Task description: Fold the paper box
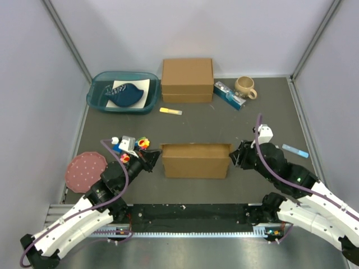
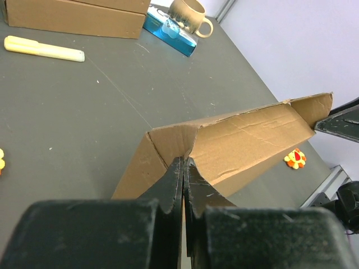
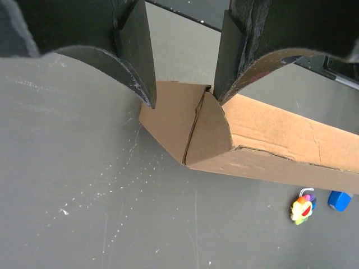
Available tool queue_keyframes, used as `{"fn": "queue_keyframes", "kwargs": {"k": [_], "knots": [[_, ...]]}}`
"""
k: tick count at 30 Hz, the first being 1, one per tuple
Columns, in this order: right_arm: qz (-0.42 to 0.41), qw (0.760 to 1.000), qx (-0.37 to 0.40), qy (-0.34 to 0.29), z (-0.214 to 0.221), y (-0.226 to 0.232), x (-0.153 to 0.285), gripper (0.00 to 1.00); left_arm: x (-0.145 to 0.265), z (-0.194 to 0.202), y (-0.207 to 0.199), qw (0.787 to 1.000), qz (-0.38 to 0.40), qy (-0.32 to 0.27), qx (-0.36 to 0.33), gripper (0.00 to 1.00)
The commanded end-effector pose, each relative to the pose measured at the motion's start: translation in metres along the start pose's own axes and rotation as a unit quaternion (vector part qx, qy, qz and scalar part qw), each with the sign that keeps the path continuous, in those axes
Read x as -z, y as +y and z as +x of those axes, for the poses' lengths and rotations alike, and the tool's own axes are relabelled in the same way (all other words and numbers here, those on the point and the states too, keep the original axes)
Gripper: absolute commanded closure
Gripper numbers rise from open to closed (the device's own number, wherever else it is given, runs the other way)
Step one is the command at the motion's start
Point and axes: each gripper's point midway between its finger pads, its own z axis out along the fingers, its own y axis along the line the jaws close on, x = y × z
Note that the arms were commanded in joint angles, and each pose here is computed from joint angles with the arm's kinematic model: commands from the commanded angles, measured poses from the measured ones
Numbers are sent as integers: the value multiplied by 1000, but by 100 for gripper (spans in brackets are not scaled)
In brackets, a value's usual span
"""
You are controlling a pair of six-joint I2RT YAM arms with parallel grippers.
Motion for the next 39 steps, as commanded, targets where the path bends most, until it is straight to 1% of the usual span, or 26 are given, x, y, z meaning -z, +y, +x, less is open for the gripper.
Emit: {"fn": "queue_keyframes", "kwargs": {"k": [1,8,11,13,16,17,19,20,26,28,29,33,39], "knots": [[6,999,13,-30,-24,3,11,54,3,29,18,998,-35,58,-15,100],[-2,998,26,-63,-50,11,18,54,3,28,19,997,-38,58,-14,100],[1,997,37,-66,-56,14,15,55,2,28,16,998,-35,59,-13,100],[4,997,44,-60,-56,16,11,57,2,28,16,997,-35,60,-13,100],[5,997,49,-55,-55,18,5,63,1,27,15,998,-33,59,-13,100],[2,997,49,-57,-55,20,4,68,2,27,16,998,-34,59,-13,100],[1,997,50,-55,-54,20,2,73,2,27,15,998,-32,59,-13,100],[0,997,50,-55,-53,21,1,77,2,27,15,998,-32,59,-13,100],[1,997,50,-52,-49,18,-1,92,1,27,16,998,-34,59,-14,100],[1,998,50,-44,-42,17,-3,96,1,27,16,998,-36,59,-14,100],[-1,998,47,-43,-40,17,-3,100,1,28,17,998,-36,59,-13,100],[-1,999,37,-26,-22,10,-7,100,0,33,19,997,-38,60,-7,100],[0,1000,10,14,21,-3,-16,100,0,39,22,997,-40,64,-2,100]]}}
